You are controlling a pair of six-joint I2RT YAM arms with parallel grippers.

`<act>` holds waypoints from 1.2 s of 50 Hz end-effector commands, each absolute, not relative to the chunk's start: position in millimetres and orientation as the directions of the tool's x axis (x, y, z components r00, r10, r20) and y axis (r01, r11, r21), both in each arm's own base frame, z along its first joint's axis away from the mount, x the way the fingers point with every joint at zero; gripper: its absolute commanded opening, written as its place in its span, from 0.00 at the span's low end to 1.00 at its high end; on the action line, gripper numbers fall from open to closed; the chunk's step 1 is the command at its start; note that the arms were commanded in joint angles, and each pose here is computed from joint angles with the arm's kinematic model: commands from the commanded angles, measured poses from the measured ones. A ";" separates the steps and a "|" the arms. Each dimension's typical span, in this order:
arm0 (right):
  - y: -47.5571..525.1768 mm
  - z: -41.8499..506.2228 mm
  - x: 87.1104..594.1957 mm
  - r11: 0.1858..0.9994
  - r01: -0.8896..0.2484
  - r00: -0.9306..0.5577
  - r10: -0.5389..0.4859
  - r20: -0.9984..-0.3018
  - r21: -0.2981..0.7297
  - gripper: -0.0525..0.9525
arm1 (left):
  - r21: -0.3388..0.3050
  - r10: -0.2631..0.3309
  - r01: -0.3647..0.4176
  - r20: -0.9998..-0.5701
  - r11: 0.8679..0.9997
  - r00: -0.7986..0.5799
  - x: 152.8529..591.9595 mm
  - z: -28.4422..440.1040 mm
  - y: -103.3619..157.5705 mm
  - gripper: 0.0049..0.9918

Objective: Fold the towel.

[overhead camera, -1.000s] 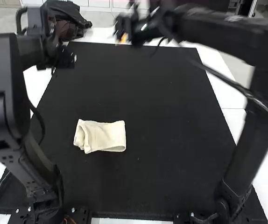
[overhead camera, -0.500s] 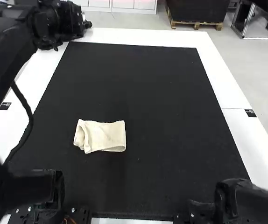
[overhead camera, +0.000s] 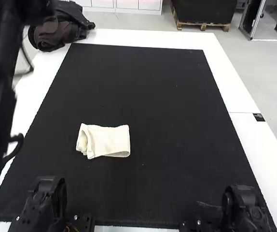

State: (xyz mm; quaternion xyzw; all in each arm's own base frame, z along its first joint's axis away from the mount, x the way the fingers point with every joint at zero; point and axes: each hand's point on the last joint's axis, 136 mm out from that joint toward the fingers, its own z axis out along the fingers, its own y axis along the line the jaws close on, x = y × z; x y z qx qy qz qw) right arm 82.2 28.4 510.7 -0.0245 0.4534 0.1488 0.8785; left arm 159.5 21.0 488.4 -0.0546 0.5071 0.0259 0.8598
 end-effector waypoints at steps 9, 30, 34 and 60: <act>-12.2 491.8 63.6 0.992 -0.027 0.623 0.115 -0.774 0.125 0.97 | -0.044 0.073 -0.198 -0.834 0.979 0.547 118.3 442.6 31.5 0.97; -68.5 318.5 193.3 0.882 0.469 0.360 -0.237 -0.902 -0.045 0.97 | 0.018 0.136 -0.216 -0.827 0.976 0.546 181.6 364.3 31.4 0.97; -75.4 286.3 199.6 0.846 0.528 0.330 -0.289 -0.898 -0.078 0.97 | 0.024 0.133 -0.220 -0.858 0.975 0.497 197.1 334.6 33.3 0.97; -25.8 187.8 244.2 0.986 0.164 0.058 0.009 -0.998 0.019 0.97 | 0.089 0.131 -0.396 -0.988 0.914 0.081 231.2 205.3 70.4 0.97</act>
